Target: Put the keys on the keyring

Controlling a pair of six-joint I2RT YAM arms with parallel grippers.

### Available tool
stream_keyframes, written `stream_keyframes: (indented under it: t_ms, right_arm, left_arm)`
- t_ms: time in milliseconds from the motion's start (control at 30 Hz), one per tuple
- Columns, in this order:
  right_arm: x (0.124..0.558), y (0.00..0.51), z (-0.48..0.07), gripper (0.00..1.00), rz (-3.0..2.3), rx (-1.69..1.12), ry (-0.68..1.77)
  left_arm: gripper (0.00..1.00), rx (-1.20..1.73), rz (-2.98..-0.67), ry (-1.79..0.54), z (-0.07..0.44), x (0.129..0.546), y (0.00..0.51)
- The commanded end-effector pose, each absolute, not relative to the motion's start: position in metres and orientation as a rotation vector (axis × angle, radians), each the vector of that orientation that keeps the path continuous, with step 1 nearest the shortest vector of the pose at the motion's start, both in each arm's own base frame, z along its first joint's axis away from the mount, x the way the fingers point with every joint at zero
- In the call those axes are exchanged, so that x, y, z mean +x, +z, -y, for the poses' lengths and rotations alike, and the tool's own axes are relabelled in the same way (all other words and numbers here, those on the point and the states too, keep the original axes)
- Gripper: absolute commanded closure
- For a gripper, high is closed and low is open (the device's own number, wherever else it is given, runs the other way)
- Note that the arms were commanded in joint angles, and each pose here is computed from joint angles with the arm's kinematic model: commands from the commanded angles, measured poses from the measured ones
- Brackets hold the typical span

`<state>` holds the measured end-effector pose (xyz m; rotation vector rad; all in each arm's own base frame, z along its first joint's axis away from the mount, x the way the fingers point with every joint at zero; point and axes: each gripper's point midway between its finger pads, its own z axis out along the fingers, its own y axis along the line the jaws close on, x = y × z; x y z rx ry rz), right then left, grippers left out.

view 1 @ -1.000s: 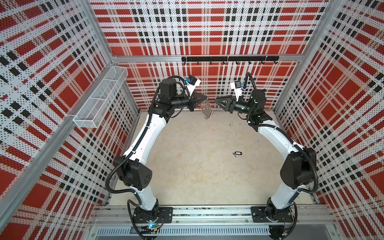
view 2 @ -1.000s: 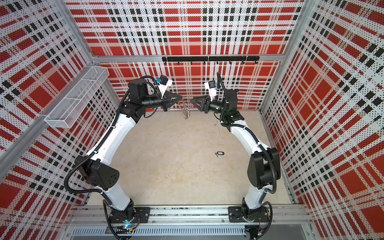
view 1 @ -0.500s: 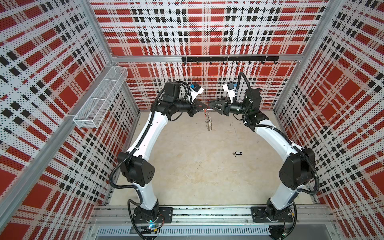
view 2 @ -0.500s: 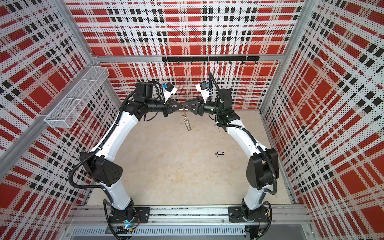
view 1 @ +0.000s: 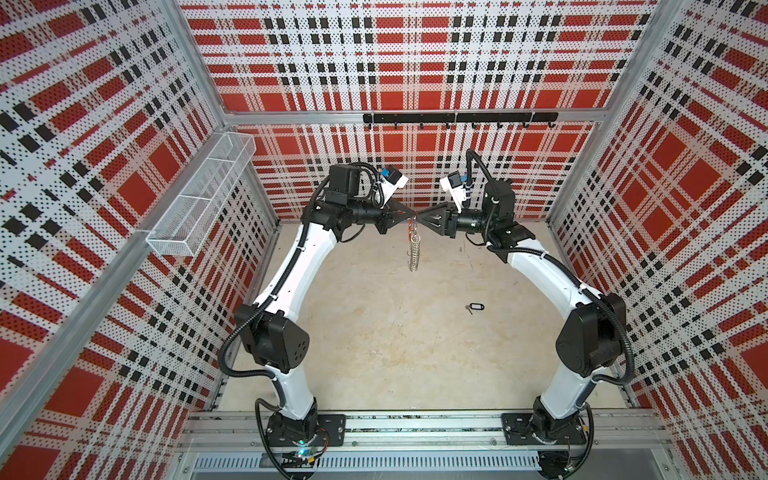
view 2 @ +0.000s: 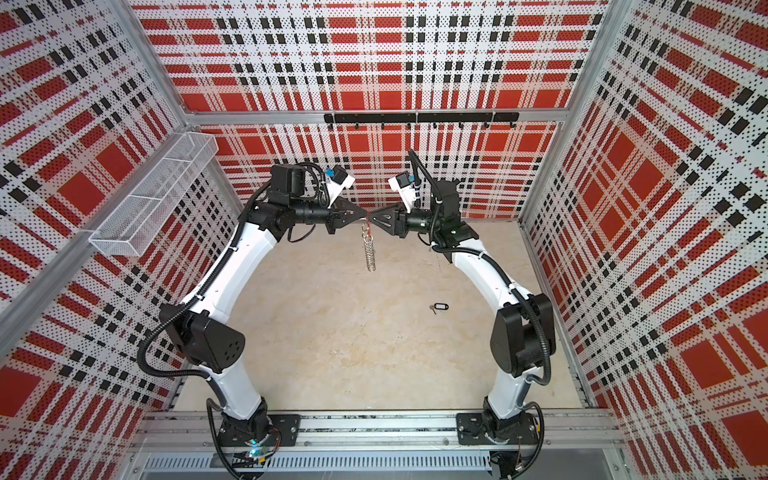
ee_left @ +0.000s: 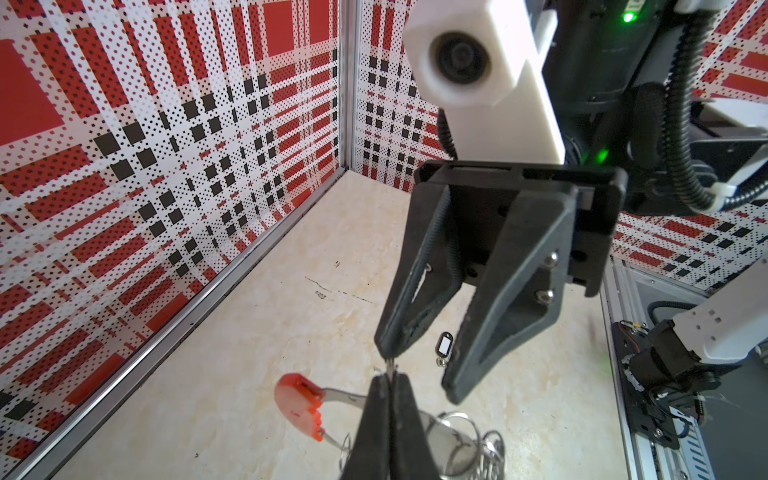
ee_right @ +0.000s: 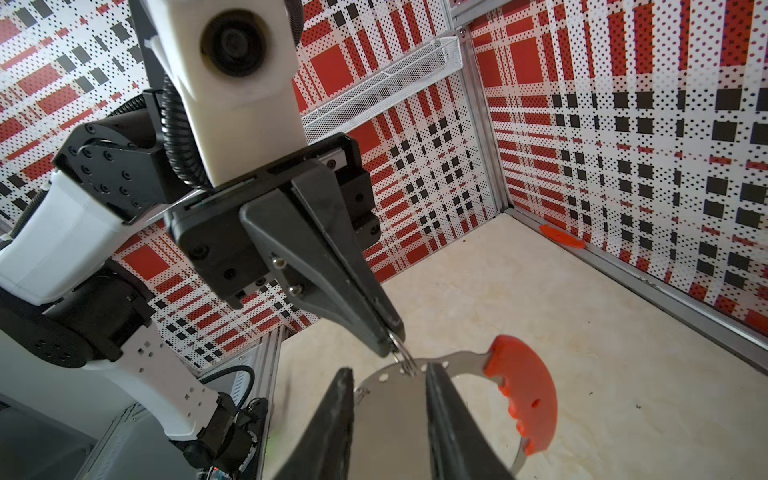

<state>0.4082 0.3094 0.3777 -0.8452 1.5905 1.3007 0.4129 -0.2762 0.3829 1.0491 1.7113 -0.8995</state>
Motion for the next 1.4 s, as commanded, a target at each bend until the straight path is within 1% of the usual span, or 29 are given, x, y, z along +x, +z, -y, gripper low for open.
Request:
stream_keyframes:
  t_ms: [0,200,267,367,633,700,800,900,1033,1100,1133,1167,1300,1333,1367]
  right_arm:
    - [0.411,0.381,-0.31,0.7,-1.567,-0.872,1.28]
    - [0.412,0.381,-0.312,0.7,-1.562,-0.874,1.29]
    - [0.412,0.381,-0.313,0.72,-1.558,-0.876,1.295]
    - [0.411,0.383,-0.315,0.76,-1.549,-0.881,1.305]
    - [0.409,0.386,-0.319,0.93,-1.535,-0.889,1.317]
    - [0.409,0.387,-0.32,0.94,-1.531,-0.887,1.324]
    - [0.406,0.39,-0.322,1.0,-1.517,-0.89,1.341]
    - [0.406,0.394,-0.324,1.0,-1.502,-0.867,1.363]
    - [0.408,0.408,-0.32,1.0,-1.438,-0.757,1.418]
    - [0.406,0.414,-0.317,1.0,-1.393,-0.711,1.453]
    - [0.406,0.417,-0.315,1.0,-1.373,-0.687,1.474]
    - [0.404,0.421,-0.314,1.0,-1.341,-0.676,1.496]
    - [0.4,0.431,-0.31,1.0,-1.269,-0.634,1.564]
    - [0.399,0.433,-0.31,1.0,-1.251,-0.628,1.574]
    - [0.398,0.435,-0.309,1.0,-1.239,-0.621,1.584]
  left_arm:
    - [1.0,1.084,-1.629,-0.906,0.28,0.399,0.409]
    - [1.0,1.093,-1.62,-0.913,0.282,0.394,0.411]
    - [1.0,1.094,-1.62,-0.915,0.283,0.394,0.411]
    - [1.0,1.096,-1.618,-0.917,0.284,0.393,0.411]
    - [1.0,1.1,-1.621,-0.921,0.286,0.393,0.409]
    - [1.0,1.1,-1.619,-0.92,0.287,0.393,0.41]
    - [1.0,1.102,-1.618,-0.919,0.287,0.392,0.41]
    - [1.0,1.102,-1.618,-0.92,0.287,0.393,0.41]
    - [1.0,1.099,-1.617,-0.92,0.287,0.394,0.41]
    - [0.95,1.086,-1.619,-0.92,0.286,0.396,0.411]
    - [0.84,1.073,-1.619,-0.917,0.285,0.398,0.413]
    - [0.76,1.045,-1.628,-0.908,0.283,0.401,0.414]
    - [0.7,0.869,-1.593,-0.897,0.263,0.419,0.437]
    - [0.64,0.803,-1.566,-0.904,0.253,0.422,0.446]
    - [0.62,0.725,-1.524,-0.906,0.241,0.424,0.457]
